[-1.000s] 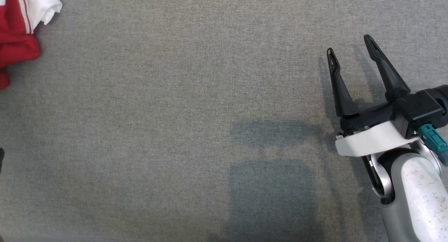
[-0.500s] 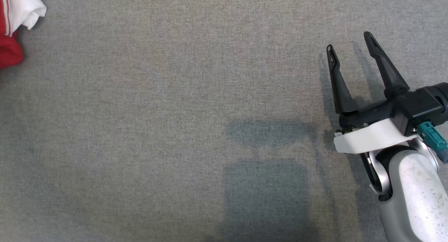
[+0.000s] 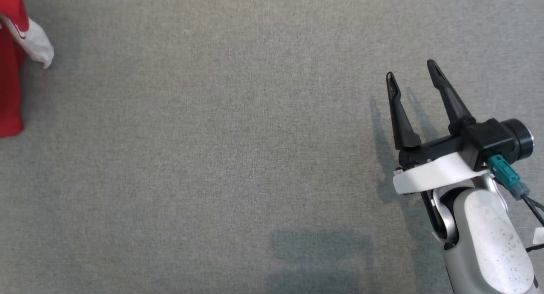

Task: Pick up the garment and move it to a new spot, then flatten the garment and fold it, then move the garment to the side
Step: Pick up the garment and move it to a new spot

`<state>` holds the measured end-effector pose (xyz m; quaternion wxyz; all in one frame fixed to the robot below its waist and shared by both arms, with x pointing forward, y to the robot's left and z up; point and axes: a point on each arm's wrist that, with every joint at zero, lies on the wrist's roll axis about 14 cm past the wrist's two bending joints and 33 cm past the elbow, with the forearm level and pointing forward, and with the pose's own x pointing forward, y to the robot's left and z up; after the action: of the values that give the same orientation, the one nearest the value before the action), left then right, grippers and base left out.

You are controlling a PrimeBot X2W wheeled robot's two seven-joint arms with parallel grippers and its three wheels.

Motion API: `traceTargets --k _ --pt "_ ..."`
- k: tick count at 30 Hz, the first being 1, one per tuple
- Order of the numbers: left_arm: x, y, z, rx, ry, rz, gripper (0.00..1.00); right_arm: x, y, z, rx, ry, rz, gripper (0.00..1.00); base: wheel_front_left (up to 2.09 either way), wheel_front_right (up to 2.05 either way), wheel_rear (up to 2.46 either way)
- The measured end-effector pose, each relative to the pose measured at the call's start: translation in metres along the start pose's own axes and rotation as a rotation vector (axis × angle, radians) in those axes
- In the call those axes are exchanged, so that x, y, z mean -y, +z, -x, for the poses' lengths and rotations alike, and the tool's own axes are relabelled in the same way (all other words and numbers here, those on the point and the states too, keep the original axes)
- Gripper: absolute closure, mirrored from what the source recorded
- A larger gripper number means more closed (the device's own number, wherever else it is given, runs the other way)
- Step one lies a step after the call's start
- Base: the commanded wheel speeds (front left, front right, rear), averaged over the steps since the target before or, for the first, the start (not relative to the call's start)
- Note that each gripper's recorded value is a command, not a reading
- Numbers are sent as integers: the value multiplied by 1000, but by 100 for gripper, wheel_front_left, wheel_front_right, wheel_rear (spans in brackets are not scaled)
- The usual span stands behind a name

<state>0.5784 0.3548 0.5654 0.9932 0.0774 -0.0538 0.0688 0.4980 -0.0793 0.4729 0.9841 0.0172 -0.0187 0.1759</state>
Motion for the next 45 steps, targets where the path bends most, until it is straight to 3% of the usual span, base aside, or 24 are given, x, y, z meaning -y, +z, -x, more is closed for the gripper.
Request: traceTargets --k 6,12,19,27,36,37,38,39,40,41,45 --pt "33 80 6 151 -130 -46 100 6 25 22 48 -45 -14 0 0 0 0" --pt "86 169 30 330 -294 -37 100 20 47 54 93 -114 -38 0 0 0 0" --pt "188 219 83 420 -580 45 100 43 70 92 146 -210 -36 0 0 0 0" --pt "307 190 130 334 -855 175 100 70 80 124 174 -311 -35 0 0 0 0" --pt "382 89 114 106 -864 294 100 94 72 133 154 -381 -44 0 0 0 0" --pt "389 74 113 67 -864 298 97 97 68 135 143 -392 -46 0 0 0 0" --pt "397 61 114 34 -869 302 65 100 65 137 134 -403 -47 0 0 0 0" --pt "404 48 115 2 -875 305 47 103 62 139 124 -415 -48 0 0 0 0" --pt "412 38 117 -27 -885 308 17 107 59 141 117 -427 -46 0 0 0 0" --pt "419 28 119 -54 -895 316 0 111 58 143 110 -439 -42 0 0 0 0" --pt "441 0 129 -132 -935 344 0 122 50 151 82 -479 -29 0 0 0 0"
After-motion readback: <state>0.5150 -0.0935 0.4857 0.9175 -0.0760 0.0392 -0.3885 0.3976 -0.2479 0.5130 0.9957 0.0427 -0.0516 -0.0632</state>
